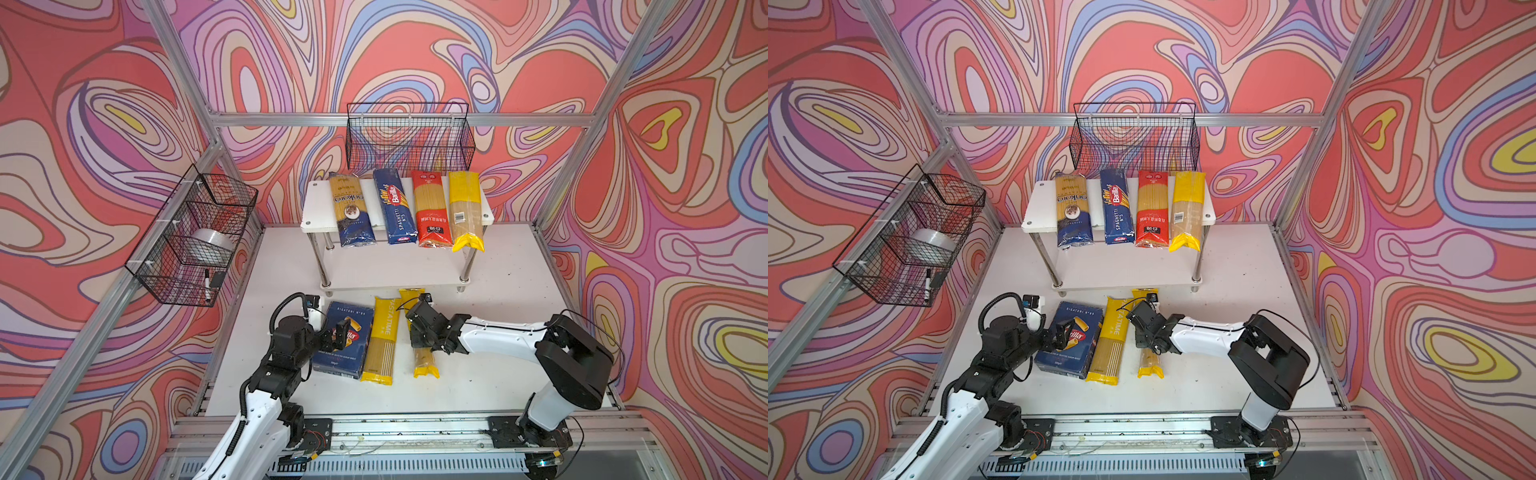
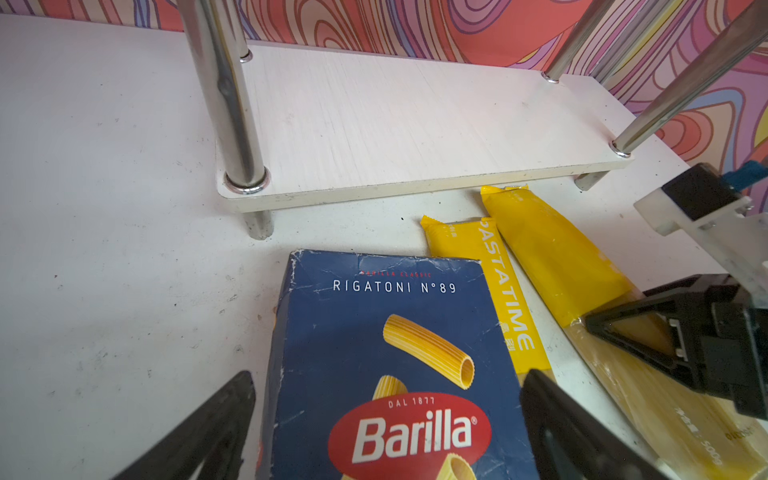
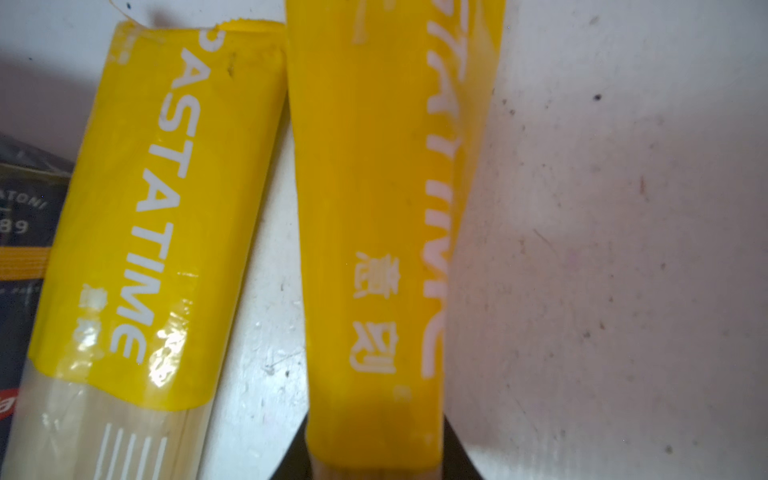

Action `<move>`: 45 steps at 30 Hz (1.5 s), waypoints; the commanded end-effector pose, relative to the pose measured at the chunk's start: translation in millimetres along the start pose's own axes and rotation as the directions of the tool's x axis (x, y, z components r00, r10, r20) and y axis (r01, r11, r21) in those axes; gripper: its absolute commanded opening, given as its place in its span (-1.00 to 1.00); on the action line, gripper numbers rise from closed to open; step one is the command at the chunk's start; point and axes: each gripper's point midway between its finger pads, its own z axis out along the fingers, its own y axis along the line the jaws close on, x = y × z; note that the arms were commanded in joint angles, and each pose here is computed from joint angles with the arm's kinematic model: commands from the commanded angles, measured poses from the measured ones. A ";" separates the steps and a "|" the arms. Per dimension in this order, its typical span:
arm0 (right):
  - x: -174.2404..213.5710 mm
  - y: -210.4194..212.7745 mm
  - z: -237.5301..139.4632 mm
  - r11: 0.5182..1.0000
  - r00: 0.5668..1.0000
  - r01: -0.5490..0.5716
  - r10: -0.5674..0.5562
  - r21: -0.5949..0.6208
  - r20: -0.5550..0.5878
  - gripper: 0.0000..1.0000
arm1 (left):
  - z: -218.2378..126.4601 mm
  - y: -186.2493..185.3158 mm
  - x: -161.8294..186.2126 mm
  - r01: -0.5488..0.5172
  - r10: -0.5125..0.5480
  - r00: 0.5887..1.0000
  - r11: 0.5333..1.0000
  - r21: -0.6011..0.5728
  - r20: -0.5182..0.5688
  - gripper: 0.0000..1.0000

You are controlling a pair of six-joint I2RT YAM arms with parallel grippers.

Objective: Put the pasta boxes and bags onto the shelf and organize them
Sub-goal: 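Lift the Pastatime bag upright with the right gripper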

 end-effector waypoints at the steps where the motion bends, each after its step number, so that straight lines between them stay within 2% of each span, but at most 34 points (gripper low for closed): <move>1: -22.1 22.9 -20.1 0.993 0.996 -0.021 0.030 -0.116 0.083 -0.74 | -2.3 -2.1 -7.0 -0.009 0.009 1.000 1.000 0.002 0.009 1.00; 11: -31.7 21.0 -49.0 0.986 0.988 -0.037 0.060 -0.161 0.141 -0.90 | -2.2 -2.3 -6.5 -0.009 0.009 1.000 1.000 0.004 0.008 1.00; 30: -47.9 4.7 -92.8 0.988 0.966 -0.046 0.082 -0.150 0.243 -0.90 | -2.3 -3.1 -6.5 -0.011 0.011 1.000 1.000 0.007 0.008 1.00; 36: -71.0 3.5 -105.8 0.993 0.955 -0.026 0.058 -0.113 0.290 -0.90 | -2.2 -2.9 -6.7 -0.011 0.011 1.000 1.000 0.007 0.008 1.00; 45: -98.2 -6.0 -101.7 0.996 0.954 -0.026 0.050 -0.085 0.295 -0.90 | -2.2 -3.3 -6.7 -0.012 0.012 1.000 1.000 0.009 0.008 1.00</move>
